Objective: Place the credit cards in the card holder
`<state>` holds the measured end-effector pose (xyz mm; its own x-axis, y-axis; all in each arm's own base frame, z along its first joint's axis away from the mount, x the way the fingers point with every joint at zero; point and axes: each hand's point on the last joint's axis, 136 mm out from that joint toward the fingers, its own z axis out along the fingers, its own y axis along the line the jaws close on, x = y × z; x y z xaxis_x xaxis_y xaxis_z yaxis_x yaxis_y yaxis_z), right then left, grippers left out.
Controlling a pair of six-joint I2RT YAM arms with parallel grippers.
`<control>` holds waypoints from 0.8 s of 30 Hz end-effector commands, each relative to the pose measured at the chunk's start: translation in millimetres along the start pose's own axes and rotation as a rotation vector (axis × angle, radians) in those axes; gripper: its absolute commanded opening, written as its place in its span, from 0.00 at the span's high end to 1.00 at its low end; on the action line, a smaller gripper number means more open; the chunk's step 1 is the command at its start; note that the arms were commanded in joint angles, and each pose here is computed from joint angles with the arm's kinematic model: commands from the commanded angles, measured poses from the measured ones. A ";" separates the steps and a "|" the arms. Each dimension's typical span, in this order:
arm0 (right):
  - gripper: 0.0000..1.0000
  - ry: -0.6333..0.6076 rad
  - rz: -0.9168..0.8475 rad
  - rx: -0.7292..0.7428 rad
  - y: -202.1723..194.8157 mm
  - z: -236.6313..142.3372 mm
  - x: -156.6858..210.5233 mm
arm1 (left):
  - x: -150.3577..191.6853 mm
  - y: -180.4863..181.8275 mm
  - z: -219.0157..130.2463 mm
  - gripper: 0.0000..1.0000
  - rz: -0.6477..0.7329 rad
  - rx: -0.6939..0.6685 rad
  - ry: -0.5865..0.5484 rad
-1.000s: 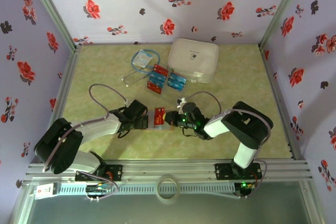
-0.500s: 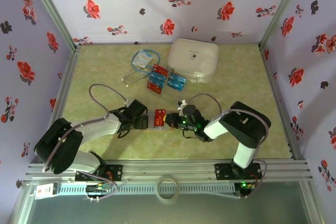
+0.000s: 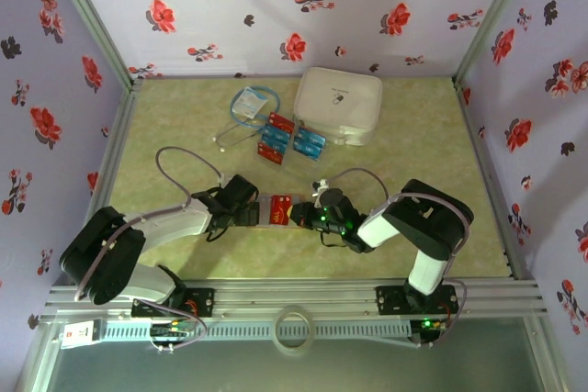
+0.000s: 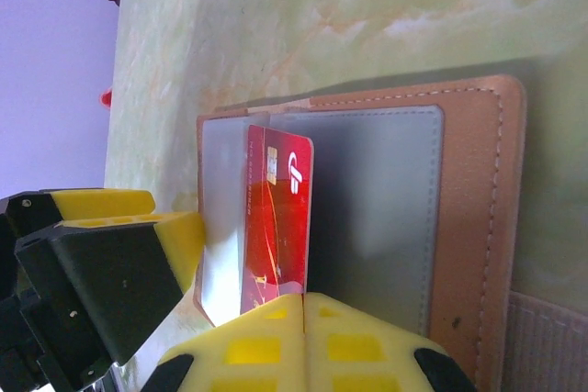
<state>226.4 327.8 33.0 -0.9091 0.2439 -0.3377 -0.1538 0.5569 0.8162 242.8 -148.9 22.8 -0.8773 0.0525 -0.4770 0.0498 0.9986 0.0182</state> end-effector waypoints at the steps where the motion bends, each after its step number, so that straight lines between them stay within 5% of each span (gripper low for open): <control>1: 1.00 -0.011 0.011 0.024 -7.5 -2.3 3.9 | 7.4 5.8 1.4 0.00 0.013 -0.029 0.010; 24: 1.00 0.062 0.019 0.024 -4.5 10.0 12.4 | 5.8 5.2 0.7 0.00 0.012 -0.026 0.005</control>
<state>225.1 333.3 30.7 -0.9180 0.2256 -0.3262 -0.1548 0.5534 0.8184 243.1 -149.1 22.9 -0.8767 0.0520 -0.4782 0.0497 0.9986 0.0175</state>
